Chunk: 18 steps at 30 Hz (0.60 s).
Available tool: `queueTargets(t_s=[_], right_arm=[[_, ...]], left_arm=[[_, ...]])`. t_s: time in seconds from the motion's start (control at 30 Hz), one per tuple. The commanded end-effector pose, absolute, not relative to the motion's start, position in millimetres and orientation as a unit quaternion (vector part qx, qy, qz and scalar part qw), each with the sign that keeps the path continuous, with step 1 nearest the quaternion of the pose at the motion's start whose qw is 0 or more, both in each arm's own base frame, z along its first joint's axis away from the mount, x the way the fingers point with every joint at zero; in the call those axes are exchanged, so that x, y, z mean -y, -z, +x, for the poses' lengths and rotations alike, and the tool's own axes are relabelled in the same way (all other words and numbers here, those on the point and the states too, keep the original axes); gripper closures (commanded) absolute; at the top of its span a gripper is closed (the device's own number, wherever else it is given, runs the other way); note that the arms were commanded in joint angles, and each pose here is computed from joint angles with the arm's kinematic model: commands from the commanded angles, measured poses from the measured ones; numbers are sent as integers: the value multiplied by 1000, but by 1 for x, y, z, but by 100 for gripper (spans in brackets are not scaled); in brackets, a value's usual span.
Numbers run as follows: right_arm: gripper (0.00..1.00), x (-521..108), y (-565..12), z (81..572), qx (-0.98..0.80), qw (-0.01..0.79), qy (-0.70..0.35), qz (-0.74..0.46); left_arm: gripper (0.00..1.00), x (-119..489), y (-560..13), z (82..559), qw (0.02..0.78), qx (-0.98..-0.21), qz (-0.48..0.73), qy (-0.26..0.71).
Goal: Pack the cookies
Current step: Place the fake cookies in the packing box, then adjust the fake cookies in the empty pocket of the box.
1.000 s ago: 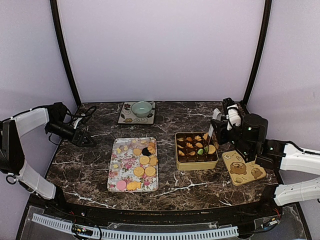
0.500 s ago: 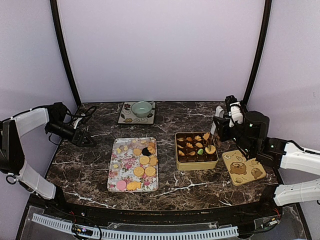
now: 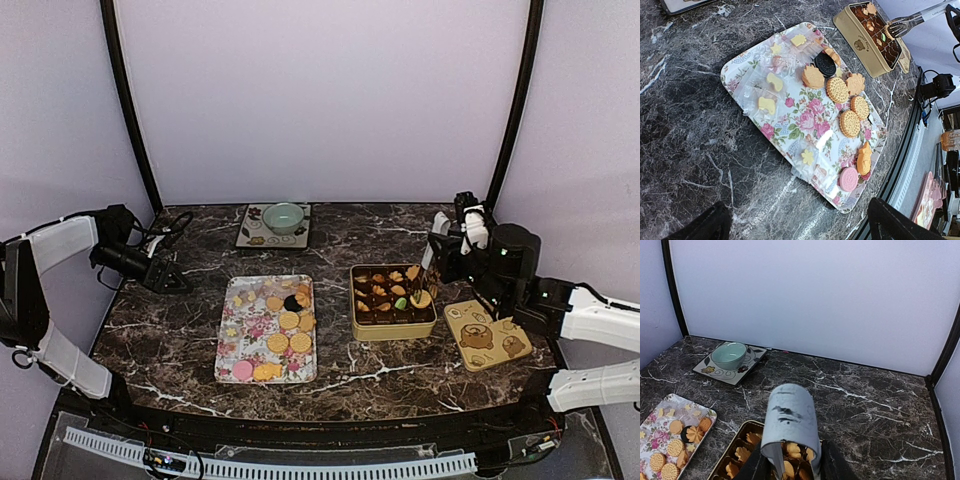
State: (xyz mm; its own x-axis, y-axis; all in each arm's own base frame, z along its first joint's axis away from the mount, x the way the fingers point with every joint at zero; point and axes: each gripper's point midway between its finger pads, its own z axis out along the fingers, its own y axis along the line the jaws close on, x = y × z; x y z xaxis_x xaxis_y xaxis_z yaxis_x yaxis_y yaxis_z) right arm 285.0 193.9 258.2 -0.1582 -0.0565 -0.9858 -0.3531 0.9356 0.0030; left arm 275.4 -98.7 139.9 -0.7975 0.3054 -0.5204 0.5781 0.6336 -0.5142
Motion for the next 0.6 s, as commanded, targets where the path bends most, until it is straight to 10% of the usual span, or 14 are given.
queueTargets(t_s=[0.0,0.57], right_arm=[[74,-198,-285,280,-730,652,-159,-127],[78,-199,-296,277,-727,653,-157,-144]], left_arm=[[2,101,-145,273,199,-878,255,352],[2,101,-148,273,202,-877,256,353]])
